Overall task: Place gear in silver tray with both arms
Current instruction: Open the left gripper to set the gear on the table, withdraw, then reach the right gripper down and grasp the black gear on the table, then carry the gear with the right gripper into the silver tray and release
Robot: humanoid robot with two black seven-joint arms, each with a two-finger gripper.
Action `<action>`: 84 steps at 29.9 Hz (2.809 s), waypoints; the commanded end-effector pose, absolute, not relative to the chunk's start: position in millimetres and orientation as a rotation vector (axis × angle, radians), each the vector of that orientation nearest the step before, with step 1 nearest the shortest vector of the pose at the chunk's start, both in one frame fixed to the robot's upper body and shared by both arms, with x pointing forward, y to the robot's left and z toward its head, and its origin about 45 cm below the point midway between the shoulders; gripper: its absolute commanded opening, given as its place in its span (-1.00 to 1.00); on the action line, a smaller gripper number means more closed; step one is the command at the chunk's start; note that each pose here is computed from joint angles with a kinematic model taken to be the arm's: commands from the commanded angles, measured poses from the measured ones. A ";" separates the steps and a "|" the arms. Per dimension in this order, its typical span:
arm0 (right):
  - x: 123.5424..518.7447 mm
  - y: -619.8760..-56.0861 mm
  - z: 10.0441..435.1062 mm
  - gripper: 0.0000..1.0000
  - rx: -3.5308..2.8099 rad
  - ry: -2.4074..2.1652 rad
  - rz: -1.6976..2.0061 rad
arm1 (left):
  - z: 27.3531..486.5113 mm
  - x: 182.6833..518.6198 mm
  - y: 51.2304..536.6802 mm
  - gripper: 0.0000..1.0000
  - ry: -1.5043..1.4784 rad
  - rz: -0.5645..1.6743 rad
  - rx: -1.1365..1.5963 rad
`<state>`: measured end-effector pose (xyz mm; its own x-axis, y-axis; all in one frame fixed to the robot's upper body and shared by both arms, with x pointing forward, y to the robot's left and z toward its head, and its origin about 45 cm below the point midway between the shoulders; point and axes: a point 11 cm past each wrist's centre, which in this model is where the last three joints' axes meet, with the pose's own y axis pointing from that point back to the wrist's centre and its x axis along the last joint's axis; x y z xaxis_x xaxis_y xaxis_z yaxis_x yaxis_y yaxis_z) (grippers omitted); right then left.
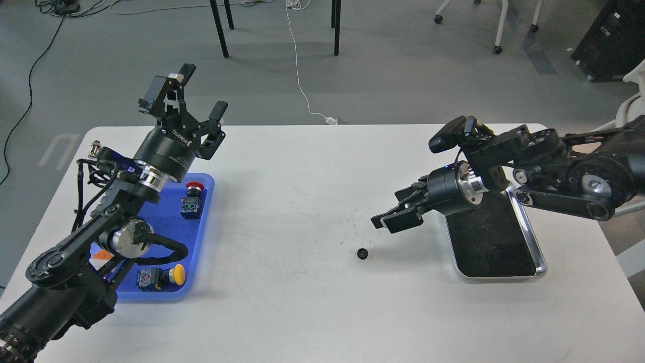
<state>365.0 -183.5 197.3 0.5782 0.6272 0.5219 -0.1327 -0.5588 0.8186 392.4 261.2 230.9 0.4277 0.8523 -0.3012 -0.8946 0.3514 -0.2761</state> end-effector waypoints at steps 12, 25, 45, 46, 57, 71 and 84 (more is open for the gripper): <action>356.7 -118.7 150.1 0.88 1.726 0.695 1.195 | 230.8 392.4 258.9 0.96 0.117 1.130 -0.439; 348.8 -114.2 138.5 0.19 1.685 0.762 1.220 | 230.5 392.2 256.4 0.96 0.122 1.124 -0.444; 351.8 -124.6 138.0 -0.72 1.673 0.752 1.218 | 229.5 391.4 256.7 0.96 0.125 1.127 -0.446; 351.8 -124.6 138.0 -0.76 1.673 0.752 1.218 | 230.2 391.7 257.4 0.96 0.124 1.129 -0.448; 388.0 -172.9 204.5 -0.78 1.637 0.579 1.226 | 229.4 391.3 254.1 0.96 0.129 1.123 -0.452; 368.4 -352.1 206.5 -0.76 1.641 0.252 0.910 | 226.4 389.8 239.5 0.96 0.154 1.104 -0.470; 345.3 -372.0 165.0 -0.69 1.667 0.261 0.813 | 227.2 389.0 238.5 0.96 0.153 1.098 -0.472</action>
<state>345.8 -373.1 170.0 0.7306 0.5783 0.3631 -0.2524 -0.2654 0.9305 389.5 237.9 227.0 0.4551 0.8191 -0.3493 -0.8836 0.3667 -0.2912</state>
